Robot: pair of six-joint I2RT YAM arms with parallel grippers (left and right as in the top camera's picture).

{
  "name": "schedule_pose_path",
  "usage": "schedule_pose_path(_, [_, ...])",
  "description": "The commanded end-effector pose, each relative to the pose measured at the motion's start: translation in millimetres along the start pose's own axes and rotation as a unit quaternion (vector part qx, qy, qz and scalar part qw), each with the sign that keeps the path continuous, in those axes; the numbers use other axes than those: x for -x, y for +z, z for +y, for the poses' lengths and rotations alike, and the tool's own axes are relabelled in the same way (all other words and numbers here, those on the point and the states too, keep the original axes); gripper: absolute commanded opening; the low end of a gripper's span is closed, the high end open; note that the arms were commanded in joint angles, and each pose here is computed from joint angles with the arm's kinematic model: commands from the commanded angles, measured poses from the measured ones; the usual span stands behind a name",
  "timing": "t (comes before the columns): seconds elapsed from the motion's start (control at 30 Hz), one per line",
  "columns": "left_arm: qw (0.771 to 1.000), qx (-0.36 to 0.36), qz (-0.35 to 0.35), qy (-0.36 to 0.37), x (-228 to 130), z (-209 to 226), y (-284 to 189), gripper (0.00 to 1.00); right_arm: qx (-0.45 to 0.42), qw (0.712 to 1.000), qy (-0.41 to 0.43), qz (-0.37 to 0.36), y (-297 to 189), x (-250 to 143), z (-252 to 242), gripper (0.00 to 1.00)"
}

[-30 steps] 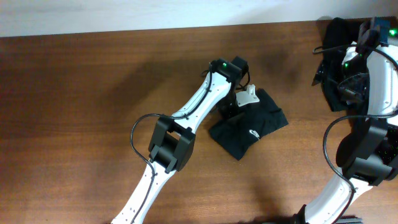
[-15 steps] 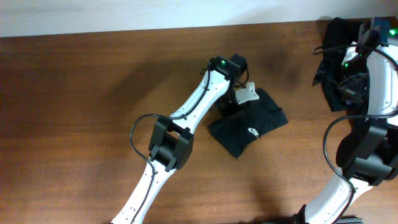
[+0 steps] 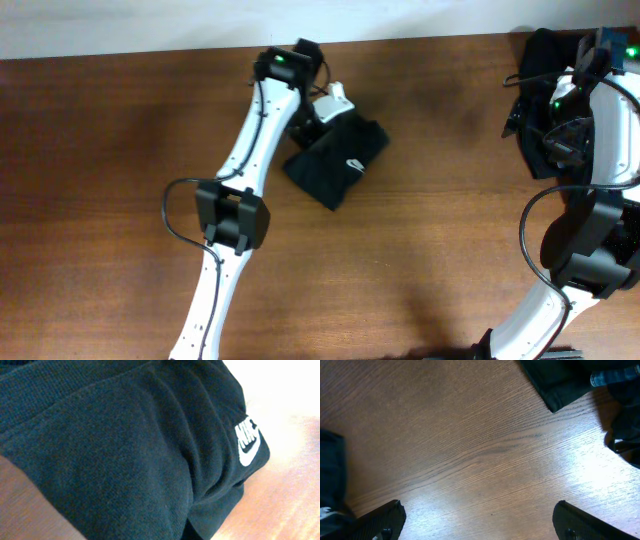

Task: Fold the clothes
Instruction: 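Carry the held bundle leftward to the table's left edge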

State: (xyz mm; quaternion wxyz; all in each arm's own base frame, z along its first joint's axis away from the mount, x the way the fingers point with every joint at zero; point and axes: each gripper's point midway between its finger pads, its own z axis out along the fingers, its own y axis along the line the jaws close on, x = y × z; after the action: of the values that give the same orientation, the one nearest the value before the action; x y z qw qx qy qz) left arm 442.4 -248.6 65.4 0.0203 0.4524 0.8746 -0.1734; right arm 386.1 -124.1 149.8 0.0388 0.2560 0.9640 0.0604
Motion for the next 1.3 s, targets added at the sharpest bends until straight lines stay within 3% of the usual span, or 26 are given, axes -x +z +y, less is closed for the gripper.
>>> schedule_pose_path(0.0, [0.999,0.030,0.004,-0.019,-13.8,28.7,-11.0,0.00,-0.002,1.000,0.003,-0.012,-7.0,2.8,-0.9,0.99])
schedule_pose_path(0.47, [0.976,0.152,0.054,-0.149,-124.8,159.3,-65.4,0.00,-0.002,1.000,0.003,-0.012,-7.0,2.8,-0.9,0.99])
schedule_pose_path(0.63, [0.963,0.171,0.041,-0.204,-171.9,200.2,-87.7,0.00,-0.002,1.000,0.003,-0.012,-7.0,2.8,-0.9,0.98])
schedule_pose_path(1.03, [0.918,0.223,-0.008,-0.328,-315.0,282.8,-143.9,0.00,-0.002,1.000,0.003,-0.012,-7.0,2.8,-0.9,0.99])
schedule_pose_path(1.27, [0.889,0.228,-0.016,-0.396,-395.2,308.0,-142.5,0.00,-0.002,1.000,0.003,-0.012,-7.0,2.8,-0.9,0.99])
